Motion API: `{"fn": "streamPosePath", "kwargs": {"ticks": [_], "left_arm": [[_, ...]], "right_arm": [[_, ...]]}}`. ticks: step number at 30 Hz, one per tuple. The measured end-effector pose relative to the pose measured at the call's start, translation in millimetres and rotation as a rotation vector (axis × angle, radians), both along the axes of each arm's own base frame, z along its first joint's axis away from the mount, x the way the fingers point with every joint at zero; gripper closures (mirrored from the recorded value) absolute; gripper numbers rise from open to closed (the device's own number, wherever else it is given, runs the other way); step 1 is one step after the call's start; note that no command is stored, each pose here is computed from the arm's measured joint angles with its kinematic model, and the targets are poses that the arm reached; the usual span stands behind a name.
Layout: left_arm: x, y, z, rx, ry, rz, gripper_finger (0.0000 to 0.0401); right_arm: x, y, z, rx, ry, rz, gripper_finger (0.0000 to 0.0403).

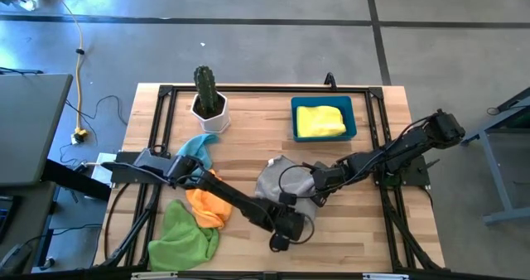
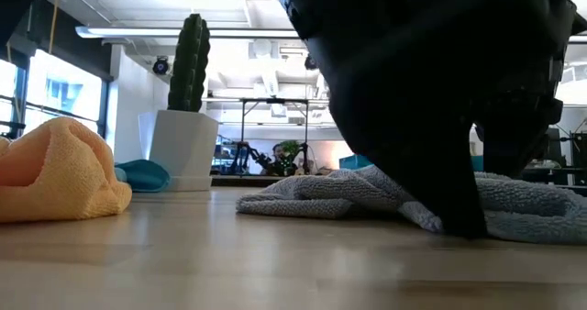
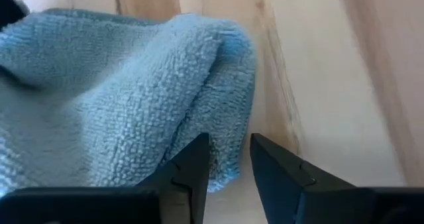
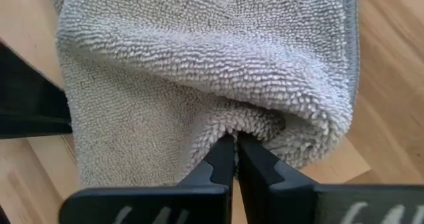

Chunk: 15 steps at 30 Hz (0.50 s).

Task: Fold microfiber towels
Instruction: Fold the gray microfiber cloth

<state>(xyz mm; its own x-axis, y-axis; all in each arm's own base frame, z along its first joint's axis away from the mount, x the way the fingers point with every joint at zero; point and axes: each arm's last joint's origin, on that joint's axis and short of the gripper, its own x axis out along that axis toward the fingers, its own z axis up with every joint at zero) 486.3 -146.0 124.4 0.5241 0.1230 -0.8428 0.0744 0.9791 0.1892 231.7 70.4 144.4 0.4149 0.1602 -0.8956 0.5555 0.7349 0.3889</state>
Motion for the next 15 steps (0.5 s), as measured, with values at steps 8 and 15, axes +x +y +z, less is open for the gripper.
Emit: {"fn": "streamPosePath", "kwargs": {"ticks": [8,15], "left_arm": [[-4,9,-4,-0.038,0.048,0.099,0.0313],[-17,5,1,-0.07,0.117,0.232,0.0395]], "right_arm": [[0,0,0,-0.001,-0.001,0.005,0.0402],[0,0,0,-0.05,-0.017,0.127,0.0402]]}}
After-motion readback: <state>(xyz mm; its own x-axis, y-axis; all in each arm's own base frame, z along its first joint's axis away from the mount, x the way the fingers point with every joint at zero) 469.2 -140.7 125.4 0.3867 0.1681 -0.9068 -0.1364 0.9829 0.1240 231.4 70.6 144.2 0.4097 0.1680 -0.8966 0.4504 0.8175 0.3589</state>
